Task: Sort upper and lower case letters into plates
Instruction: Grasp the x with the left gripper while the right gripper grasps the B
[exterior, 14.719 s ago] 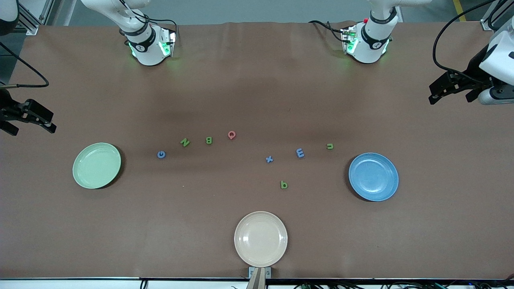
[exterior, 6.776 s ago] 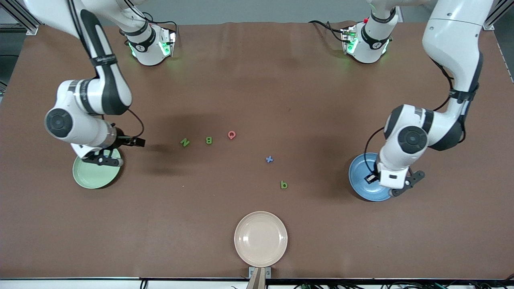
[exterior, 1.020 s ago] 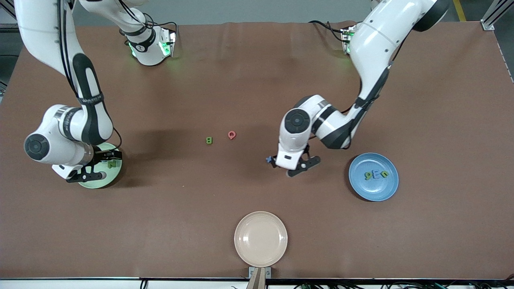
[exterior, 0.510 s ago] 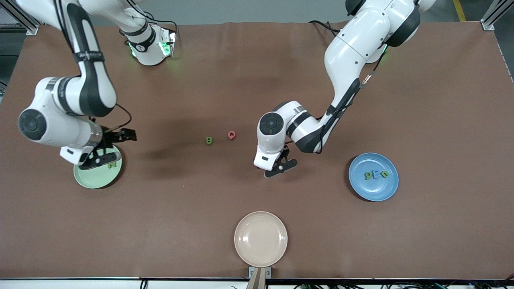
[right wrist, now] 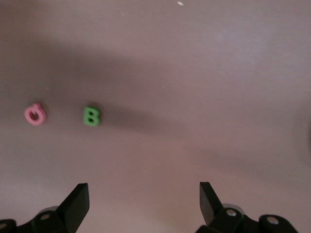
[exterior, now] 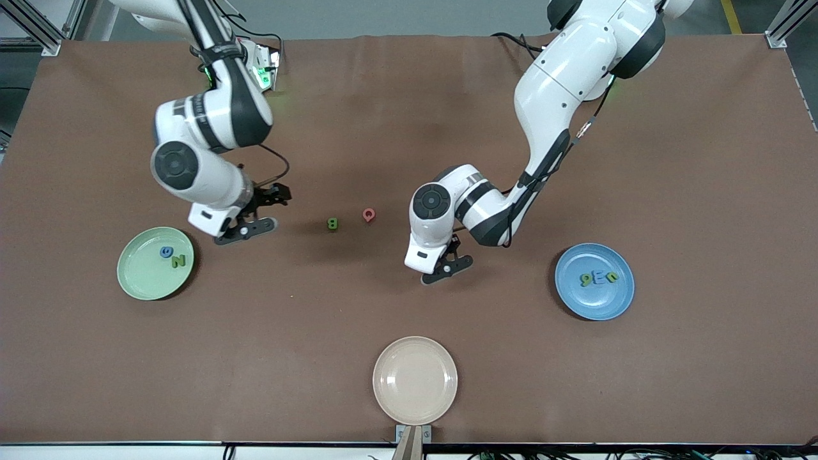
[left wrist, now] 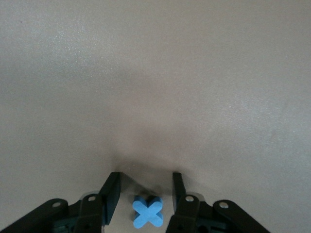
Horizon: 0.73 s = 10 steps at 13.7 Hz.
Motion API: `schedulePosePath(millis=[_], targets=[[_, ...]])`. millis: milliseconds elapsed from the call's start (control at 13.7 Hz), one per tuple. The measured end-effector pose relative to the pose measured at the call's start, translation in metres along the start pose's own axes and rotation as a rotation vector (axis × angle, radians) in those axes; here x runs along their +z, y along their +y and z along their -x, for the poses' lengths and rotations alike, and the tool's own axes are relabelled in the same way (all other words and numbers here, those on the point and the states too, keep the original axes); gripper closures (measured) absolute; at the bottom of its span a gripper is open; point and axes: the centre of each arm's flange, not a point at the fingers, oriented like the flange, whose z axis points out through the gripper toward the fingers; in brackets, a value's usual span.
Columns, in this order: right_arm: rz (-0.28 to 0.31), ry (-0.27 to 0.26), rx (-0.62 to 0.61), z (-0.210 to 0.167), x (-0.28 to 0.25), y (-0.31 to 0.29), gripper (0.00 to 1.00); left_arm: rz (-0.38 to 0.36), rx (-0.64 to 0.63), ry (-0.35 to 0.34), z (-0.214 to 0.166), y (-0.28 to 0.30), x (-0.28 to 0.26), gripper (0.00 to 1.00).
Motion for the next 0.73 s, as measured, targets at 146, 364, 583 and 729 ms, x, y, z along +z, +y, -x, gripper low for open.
schedulePosePath(millis=[146, 364, 583, 729], targets=[[0.012, 0.048, 0.010, 0.004, 0.016, -0.026, 0.00, 0.000, 0.000, 0.000, 0.002, 0.001, 0.000, 0.48], [0.031, 0.088, 0.015, 0.010, 0.044, -0.053, 0.00, 0.002, -0.008, -0.003, 0.005, 0.002, -0.001, 0.48], [0.054, 0.089, 0.011, 0.008, 0.077, -0.065, 0.00, 0.003, -0.012, -0.008, 0.005, 0.003, -0.001, 0.48], [0.057, 0.089, 0.018, 0.006, 0.095, -0.070, 0.00, 0.003, -0.012, -0.008, 0.005, 0.003, -0.001, 0.49]])
